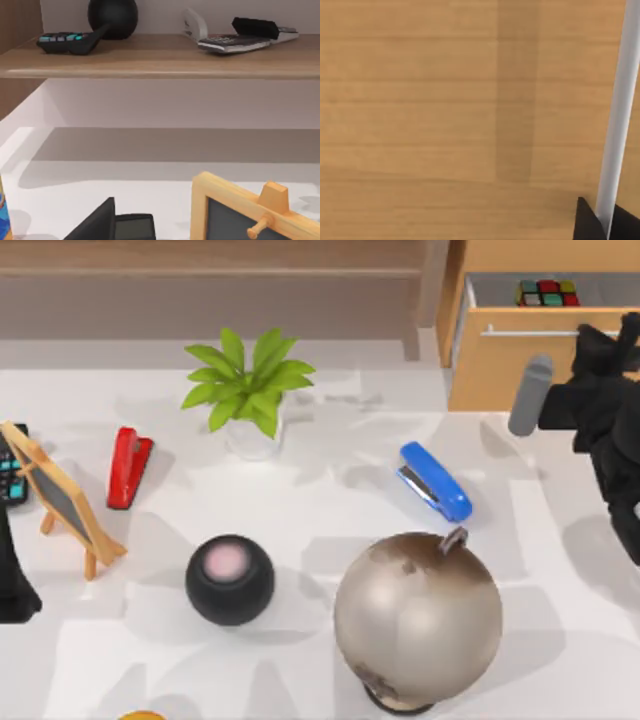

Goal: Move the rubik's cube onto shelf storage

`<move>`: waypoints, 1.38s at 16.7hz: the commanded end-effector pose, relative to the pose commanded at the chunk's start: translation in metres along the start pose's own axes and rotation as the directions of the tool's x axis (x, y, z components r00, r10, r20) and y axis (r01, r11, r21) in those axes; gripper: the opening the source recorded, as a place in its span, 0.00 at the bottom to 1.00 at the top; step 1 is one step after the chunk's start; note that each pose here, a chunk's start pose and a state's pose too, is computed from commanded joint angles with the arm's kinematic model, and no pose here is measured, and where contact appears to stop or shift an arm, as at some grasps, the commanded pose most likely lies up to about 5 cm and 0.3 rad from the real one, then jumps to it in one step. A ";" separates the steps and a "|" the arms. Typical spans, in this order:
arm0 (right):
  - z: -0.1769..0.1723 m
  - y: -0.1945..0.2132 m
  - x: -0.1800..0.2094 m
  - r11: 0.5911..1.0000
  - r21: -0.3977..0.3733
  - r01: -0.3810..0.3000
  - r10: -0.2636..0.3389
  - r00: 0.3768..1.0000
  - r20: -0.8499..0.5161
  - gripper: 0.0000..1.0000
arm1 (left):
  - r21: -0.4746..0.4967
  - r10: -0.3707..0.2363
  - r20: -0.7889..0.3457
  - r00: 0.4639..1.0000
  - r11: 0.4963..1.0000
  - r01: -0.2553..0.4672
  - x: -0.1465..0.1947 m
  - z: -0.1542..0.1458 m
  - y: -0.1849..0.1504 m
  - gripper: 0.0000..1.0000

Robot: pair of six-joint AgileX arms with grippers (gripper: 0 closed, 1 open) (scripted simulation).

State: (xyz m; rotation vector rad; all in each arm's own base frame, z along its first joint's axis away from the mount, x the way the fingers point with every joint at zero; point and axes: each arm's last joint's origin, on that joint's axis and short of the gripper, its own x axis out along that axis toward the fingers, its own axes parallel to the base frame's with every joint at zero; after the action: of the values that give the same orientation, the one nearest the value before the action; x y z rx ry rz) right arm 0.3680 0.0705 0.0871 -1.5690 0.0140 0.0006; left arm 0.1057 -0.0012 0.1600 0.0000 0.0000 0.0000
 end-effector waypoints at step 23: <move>-0.001 0.002 -0.125 1.000 -0.001 -0.001 0.001 1.000 -0.001 0.00 | 0.000 0.000 0.000 1.000 1.000 0.000 0.000 0.000 0.000 1.00</move>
State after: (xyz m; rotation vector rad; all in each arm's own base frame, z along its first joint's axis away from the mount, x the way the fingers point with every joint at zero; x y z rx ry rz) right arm 0.2434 0.0708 0.0865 -1.5704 0.0160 0.0009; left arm 0.1057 -0.0012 0.1600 0.0000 0.0000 0.0000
